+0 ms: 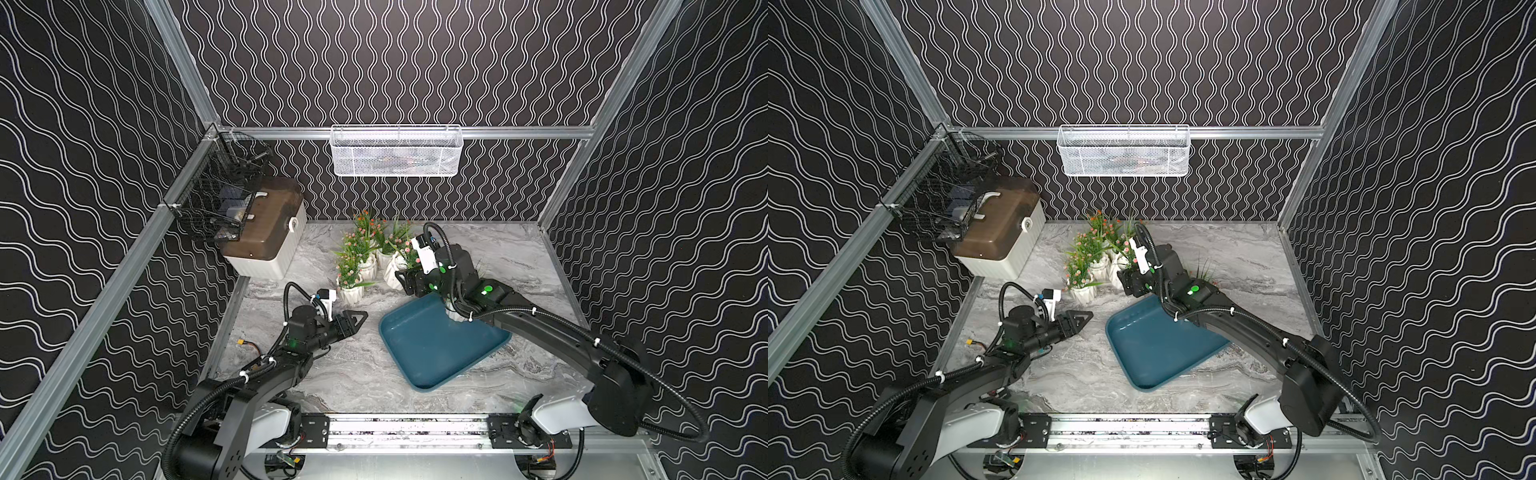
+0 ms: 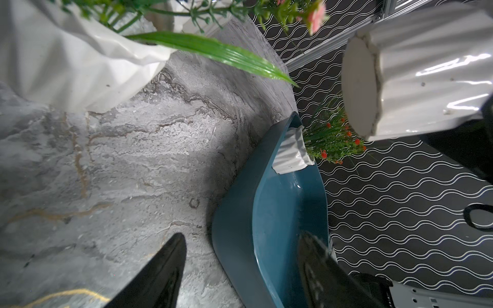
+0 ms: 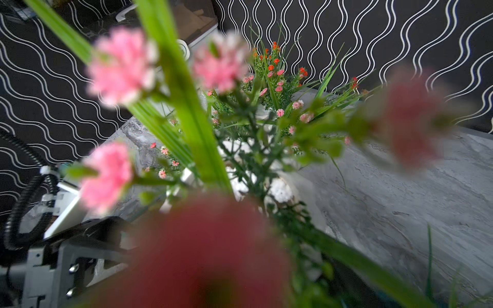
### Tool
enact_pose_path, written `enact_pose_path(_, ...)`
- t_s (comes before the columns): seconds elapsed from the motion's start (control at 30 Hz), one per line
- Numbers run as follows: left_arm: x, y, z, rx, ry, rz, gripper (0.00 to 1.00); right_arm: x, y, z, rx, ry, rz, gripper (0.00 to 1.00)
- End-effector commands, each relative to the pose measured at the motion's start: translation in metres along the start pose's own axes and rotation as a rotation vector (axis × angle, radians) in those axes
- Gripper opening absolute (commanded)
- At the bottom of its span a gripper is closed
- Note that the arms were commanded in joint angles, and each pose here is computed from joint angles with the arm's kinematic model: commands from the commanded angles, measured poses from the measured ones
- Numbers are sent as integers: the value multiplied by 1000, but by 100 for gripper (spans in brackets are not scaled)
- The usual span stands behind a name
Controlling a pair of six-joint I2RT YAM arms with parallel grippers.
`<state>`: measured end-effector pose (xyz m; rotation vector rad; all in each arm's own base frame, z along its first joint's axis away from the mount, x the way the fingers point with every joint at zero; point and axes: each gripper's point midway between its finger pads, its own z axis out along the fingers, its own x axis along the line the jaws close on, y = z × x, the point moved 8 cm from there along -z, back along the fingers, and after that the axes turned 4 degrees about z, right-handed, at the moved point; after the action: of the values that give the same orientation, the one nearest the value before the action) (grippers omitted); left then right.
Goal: Put the potted gypsophila into the storage box
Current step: Pick up the baby's breath potted plant from the center of the board.
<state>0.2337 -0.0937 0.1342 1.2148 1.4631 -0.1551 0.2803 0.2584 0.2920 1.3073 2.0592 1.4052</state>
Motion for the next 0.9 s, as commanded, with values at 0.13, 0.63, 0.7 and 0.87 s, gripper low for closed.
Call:
enact_pose_path(0.13,-5,3,-1,-21,-35,45,70,2,4,-30,-21,28,-35,73)
enact_pose_path(0.63,-7,4,-2,-30,-55,52,70,-11,-23,-55,79,-34,-66,73)
enact_pose_path(0.7,-8,4,-2,-29,-55,53,70,-13,-28,-58,95,-47,-71,73)
enact_pose_path(0.87,-8,4,-2,-31,-56,54,70,-19,-42,-59,134,-72,-76,73)
